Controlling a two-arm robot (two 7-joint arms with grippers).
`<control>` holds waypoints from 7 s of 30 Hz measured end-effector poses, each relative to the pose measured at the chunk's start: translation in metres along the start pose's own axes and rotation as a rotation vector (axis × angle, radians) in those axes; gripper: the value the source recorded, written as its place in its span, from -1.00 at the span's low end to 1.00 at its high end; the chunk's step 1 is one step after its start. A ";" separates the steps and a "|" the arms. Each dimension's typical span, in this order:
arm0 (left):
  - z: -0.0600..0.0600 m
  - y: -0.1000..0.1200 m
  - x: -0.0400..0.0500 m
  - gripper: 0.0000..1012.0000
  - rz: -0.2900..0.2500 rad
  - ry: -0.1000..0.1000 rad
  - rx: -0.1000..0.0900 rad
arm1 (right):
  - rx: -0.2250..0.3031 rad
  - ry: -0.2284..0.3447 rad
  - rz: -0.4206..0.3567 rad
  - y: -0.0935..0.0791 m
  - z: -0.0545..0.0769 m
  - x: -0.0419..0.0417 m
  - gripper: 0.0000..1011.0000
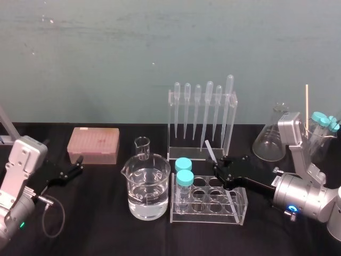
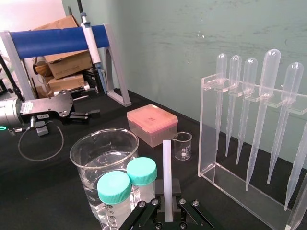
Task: Pick up the stirring rod with one hand, then place it down.
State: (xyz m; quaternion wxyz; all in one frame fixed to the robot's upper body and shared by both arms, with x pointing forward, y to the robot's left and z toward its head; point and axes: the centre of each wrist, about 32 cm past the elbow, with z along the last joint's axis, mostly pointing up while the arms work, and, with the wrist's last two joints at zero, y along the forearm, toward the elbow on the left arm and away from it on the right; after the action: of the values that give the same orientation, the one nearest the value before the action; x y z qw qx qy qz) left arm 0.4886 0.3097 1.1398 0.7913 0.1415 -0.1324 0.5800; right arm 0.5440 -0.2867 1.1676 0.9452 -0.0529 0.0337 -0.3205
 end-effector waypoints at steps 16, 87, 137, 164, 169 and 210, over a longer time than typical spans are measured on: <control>0.000 0.000 0.0000 0.98 0.000 0.000 0.000 | 0.134 -0.109 -0.044 -0.002 0.013 0.0036 -0.86; 0.000 0.000 0.0000 0.98 0.000 0.000 0.000 | 0.458 -0.120 -0.092 -0.009 -0.002 0.0144 -0.86; 0.000 0.000 0.0000 0.98 0.000 0.000 0.000 | 0.457 -0.120 -0.092 -0.009 -0.002 0.0144 -0.86; 0.000 0.000 0.0000 0.98 0.000 0.000 0.000 | 0.457 -0.120 -0.092 -0.009 -0.002 0.0144 -0.86; 0.000 0.000 0.0000 0.98 0.000 0.000 0.000 | 0.458 -0.120 -0.092 -0.009 -0.002 0.0144 -0.86; 0.000 0.000 0.0000 0.98 0.000 0.000 0.000 | 0.254 -0.101 0.057 -0.012 -0.010 0.0054 -0.86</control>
State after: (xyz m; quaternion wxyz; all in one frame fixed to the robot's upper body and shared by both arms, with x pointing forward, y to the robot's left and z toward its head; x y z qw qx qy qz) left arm 0.4886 0.3097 1.1398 0.7913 0.1415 -0.1324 0.5800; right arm 0.5399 -0.3004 1.1589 0.9535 0.0519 -0.0530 -0.2921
